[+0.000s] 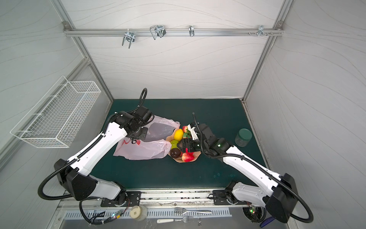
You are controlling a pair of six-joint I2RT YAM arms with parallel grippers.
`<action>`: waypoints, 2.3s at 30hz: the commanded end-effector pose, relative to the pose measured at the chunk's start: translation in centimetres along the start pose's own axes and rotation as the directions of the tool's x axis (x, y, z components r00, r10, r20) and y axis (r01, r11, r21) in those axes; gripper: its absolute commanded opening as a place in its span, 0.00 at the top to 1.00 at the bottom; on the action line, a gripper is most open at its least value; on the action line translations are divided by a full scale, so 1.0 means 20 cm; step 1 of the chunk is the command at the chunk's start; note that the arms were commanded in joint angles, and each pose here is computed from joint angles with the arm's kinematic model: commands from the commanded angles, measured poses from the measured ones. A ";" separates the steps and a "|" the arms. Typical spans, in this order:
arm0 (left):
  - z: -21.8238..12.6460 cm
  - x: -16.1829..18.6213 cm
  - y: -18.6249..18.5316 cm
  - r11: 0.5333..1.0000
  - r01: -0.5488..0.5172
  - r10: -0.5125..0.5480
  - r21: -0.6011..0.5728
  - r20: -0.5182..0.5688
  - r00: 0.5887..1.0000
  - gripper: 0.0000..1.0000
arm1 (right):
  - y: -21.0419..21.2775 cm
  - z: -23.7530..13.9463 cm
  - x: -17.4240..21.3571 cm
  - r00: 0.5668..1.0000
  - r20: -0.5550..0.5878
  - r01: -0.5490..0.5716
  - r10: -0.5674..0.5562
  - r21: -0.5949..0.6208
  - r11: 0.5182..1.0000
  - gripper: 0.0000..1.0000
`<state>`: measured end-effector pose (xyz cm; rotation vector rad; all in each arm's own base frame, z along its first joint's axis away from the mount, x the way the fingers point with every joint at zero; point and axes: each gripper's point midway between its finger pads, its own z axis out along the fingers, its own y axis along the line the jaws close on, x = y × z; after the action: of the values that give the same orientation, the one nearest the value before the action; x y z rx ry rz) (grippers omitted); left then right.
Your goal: Place the fruits into the plastic bag
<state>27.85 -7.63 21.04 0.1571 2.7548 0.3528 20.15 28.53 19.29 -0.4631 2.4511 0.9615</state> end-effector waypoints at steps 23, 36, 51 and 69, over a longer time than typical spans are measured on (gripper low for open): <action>0.11 -0.03 -0.01 0.931 0.237 -0.227 0.279 -0.065 0.972 1.00 | 0.57 0.42 0.31 0.875 -0.278 0.258 -0.397 -0.425 0.867 0.24; 0.08 0.02 -0.07 0.897 0.261 -0.235 0.357 -0.116 0.965 1.00 | 0.10 0.27 0.02 0.973 -0.226 0.049 -0.054 -0.031 0.998 0.13; 0.07 0.10 -0.11 0.864 0.300 -0.257 0.404 -0.158 0.953 1.00 | -0.06 0.27 0.21 0.897 -0.432 0.135 -0.095 0.064 0.989 0.11; 0.04 0.17 -0.13 0.839 0.331 -0.279 0.431 -0.180 0.943 1.00 | -0.15 0.47 0.21 0.887 -0.454 0.145 -0.080 0.109 0.983 0.14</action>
<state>25.14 -9.40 17.99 -0.1821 2.8727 -0.3637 20.25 32.25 9.87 -0.8398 2.8495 0.7187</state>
